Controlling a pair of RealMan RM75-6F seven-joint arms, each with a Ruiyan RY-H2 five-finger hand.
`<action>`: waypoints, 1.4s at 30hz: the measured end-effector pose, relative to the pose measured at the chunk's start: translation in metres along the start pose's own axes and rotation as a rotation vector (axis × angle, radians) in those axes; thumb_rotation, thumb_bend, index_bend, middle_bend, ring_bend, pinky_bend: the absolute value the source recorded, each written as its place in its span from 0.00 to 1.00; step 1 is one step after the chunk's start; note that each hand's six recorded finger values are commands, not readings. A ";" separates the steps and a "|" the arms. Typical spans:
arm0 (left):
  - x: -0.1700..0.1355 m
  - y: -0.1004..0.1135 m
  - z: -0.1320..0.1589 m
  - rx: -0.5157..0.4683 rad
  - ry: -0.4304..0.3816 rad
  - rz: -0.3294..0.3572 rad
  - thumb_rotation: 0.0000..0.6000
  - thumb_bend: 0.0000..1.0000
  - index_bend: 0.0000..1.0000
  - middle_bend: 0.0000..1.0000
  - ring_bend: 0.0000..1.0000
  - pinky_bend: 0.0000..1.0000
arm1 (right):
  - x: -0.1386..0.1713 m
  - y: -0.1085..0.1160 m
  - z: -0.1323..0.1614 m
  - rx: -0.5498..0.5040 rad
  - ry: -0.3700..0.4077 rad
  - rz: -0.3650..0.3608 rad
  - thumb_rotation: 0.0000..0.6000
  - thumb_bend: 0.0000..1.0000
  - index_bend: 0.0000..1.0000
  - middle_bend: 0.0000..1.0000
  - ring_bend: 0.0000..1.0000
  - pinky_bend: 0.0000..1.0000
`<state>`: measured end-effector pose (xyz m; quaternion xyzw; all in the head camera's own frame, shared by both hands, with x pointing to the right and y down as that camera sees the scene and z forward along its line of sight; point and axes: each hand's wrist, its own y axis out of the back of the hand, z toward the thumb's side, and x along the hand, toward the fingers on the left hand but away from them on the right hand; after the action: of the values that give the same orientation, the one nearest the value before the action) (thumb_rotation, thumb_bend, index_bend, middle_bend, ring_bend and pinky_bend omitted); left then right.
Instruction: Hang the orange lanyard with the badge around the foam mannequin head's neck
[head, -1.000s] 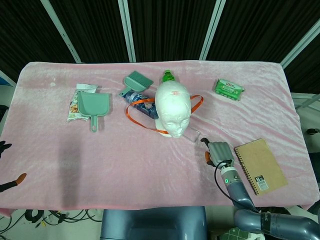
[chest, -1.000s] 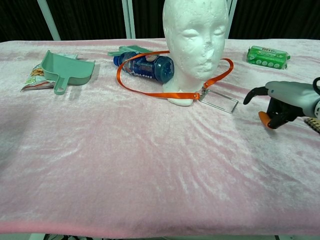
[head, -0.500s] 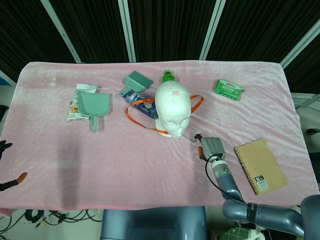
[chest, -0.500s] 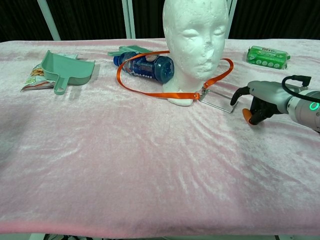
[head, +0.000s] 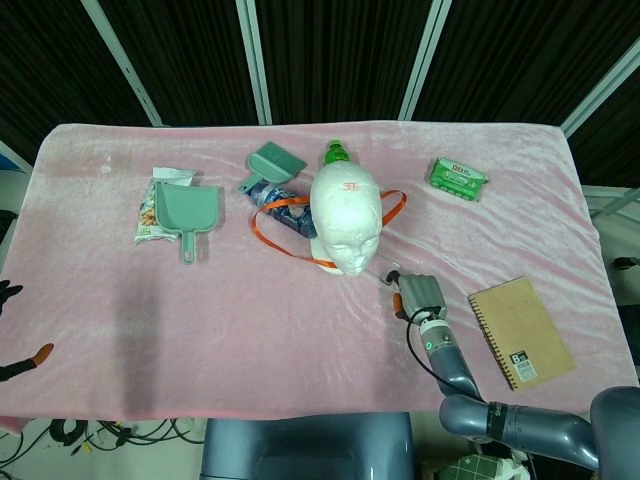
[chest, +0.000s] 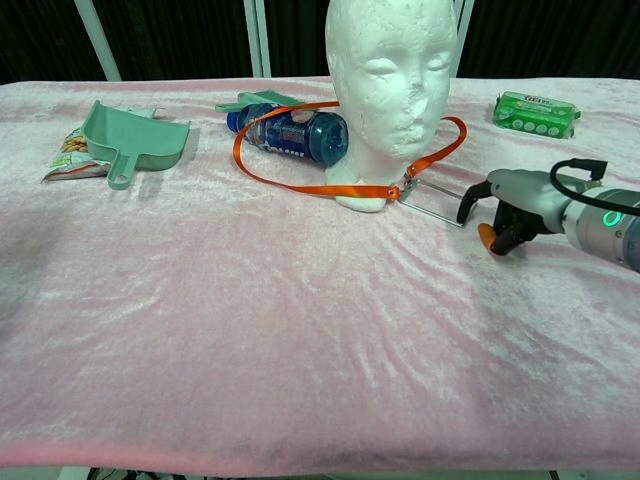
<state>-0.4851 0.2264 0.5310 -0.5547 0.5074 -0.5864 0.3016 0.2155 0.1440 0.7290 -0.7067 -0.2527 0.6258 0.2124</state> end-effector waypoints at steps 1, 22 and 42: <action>0.000 0.000 0.000 -0.001 0.001 0.001 1.00 0.09 0.21 0.13 0.00 0.01 | 0.000 0.000 0.001 -0.001 0.001 -0.001 1.00 0.64 0.32 0.98 0.98 0.93; 0.001 0.002 -0.001 -0.021 0.011 0.014 1.00 0.09 0.22 0.13 0.00 0.01 | -0.001 -0.002 0.010 0.001 0.018 0.002 1.00 0.64 0.56 0.99 0.98 0.93; 0.000 0.005 -0.002 -0.025 0.018 0.028 1.00 0.09 0.22 0.13 0.00 0.01 | 0.010 -0.006 0.007 -0.004 0.019 0.033 1.00 0.65 0.60 0.99 0.98 0.93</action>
<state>-0.4879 0.2252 0.5266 -0.5460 0.5250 -0.5808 0.2983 0.2086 0.1545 0.7238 -0.7172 -0.2401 0.6220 0.2029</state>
